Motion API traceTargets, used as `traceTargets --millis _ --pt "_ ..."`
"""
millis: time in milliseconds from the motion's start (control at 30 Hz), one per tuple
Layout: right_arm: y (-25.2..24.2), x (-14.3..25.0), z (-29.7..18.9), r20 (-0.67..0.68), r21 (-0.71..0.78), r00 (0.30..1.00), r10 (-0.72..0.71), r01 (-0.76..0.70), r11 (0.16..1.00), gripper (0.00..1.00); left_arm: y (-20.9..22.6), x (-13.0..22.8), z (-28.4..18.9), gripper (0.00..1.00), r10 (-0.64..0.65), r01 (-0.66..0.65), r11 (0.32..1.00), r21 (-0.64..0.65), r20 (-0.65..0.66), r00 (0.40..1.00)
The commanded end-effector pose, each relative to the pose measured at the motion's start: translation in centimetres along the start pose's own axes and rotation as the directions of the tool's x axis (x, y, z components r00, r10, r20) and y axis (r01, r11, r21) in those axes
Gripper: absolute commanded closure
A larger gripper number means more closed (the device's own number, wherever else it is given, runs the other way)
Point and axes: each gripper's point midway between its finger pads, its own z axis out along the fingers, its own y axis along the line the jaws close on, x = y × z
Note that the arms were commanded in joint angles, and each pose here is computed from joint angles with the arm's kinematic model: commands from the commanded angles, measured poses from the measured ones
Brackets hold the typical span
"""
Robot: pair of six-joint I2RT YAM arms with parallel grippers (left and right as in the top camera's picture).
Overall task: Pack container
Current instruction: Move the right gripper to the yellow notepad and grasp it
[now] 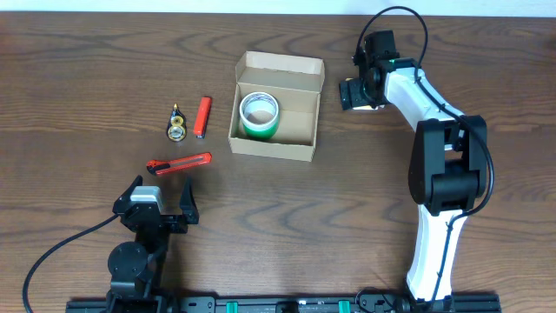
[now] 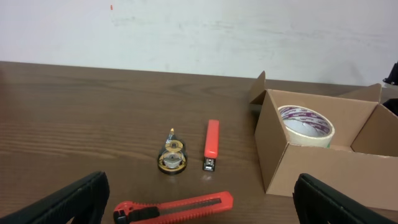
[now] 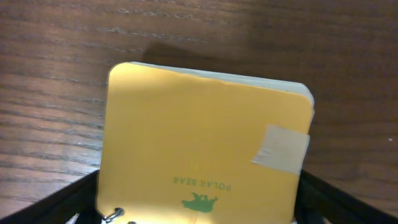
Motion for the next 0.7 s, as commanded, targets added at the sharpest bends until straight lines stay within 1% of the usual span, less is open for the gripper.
traceTargets --millis 0,67,200,367,533,667 --pt "-0.5 1.6 1.7 -0.053 0.013 0.998 0.027 -0.027 1.0 0.15 0.5 1.9 0.3 0.05 -0.004 0.003 1.0 -0.02 -0.04 0.999" --pt "-0.5 1.6 1.7 -0.052 0.013 0.998 0.031 -0.031 0.999 0.21 0.5 1.9 0.3 0.05 -0.004 0.003 1.0 -0.02 -0.04 0.999" --pt "-0.5 1.6 1.7 -0.056 0.013 0.998 0.038 -0.037 0.999 0.25 0.5 1.9 0.3 0.05 -0.004 0.003 1.0 -0.02 -0.04 0.999" --pt "-0.3 1.2 0.6 -0.051 -0.002 0.998 0.041 -0.041 0.999 0.26 0.5 1.9 0.3 0.05 -0.004 0.003 1.0 -0.02 -0.04 0.999" --pt "-0.4 -0.8 -2.9 0.012 -0.005 0.998 0.057 -0.057 0.998 0.27 0.5 1.9 0.3 0.05 -0.004 0.003 1.0 -0.02 -0.04 0.999" --pt "-0.3 -2.8 -7.7 0.105 -0.016 0.993 0.057 -0.056 0.998 0.27 0.5 1.9 0.3 0.05 -0.004 0.003 1.0 -0.02 -0.04 0.999"
